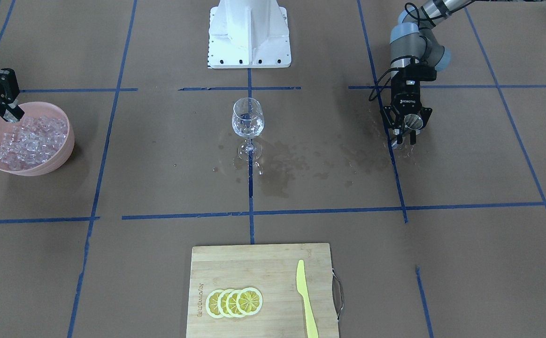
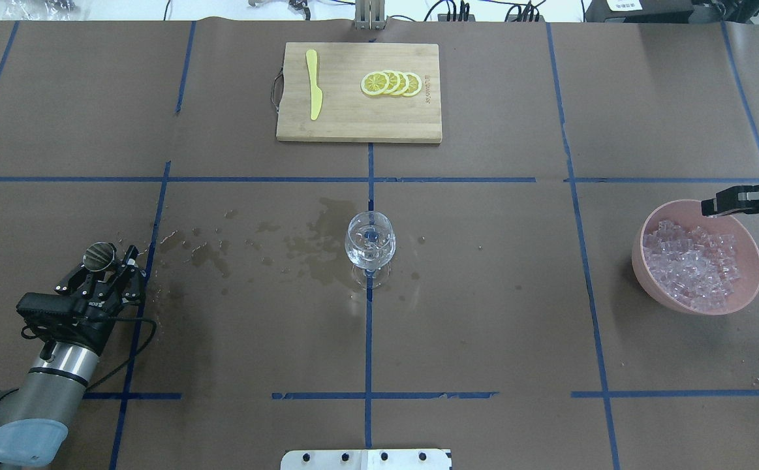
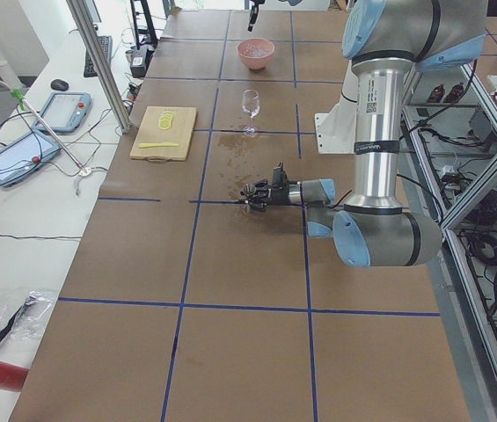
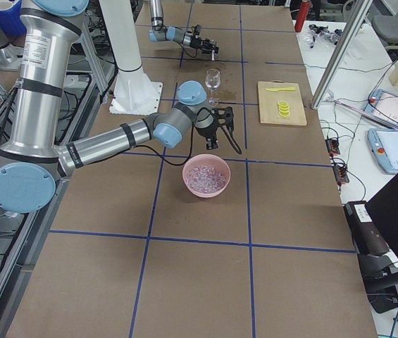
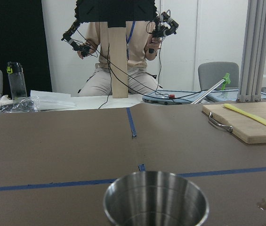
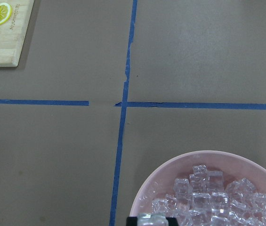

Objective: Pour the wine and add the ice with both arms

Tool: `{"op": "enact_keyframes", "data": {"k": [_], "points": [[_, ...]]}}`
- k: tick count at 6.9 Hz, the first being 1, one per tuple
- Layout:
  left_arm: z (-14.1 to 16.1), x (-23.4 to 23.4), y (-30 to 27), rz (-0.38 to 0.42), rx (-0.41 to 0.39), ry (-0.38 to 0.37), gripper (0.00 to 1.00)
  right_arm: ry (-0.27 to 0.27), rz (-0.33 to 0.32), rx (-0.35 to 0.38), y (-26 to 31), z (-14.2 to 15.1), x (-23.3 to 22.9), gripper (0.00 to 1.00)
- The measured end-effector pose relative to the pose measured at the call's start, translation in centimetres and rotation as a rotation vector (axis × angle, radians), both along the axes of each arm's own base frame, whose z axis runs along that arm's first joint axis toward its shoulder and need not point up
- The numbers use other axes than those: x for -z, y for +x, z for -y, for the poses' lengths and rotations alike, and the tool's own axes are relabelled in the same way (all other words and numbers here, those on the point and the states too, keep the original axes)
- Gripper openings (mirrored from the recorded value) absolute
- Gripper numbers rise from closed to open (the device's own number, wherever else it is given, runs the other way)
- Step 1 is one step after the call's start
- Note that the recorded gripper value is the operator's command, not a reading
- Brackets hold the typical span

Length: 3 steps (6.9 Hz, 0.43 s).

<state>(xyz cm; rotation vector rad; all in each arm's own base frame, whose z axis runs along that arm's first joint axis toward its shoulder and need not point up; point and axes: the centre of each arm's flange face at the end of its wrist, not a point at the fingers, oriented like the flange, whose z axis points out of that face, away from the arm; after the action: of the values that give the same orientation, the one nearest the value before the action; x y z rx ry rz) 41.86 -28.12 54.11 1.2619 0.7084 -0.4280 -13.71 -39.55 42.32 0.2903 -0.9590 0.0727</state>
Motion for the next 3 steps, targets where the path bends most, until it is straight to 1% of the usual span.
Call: {"op": "enact_keyframes", "data": {"k": [3], "points": [[-0.02, -0.07, -0.13, 0.018, -0.042, -0.009, 1.00, 0.000, 0.000, 0.000, 0.05, 0.01, -0.02, 0.00]]}}
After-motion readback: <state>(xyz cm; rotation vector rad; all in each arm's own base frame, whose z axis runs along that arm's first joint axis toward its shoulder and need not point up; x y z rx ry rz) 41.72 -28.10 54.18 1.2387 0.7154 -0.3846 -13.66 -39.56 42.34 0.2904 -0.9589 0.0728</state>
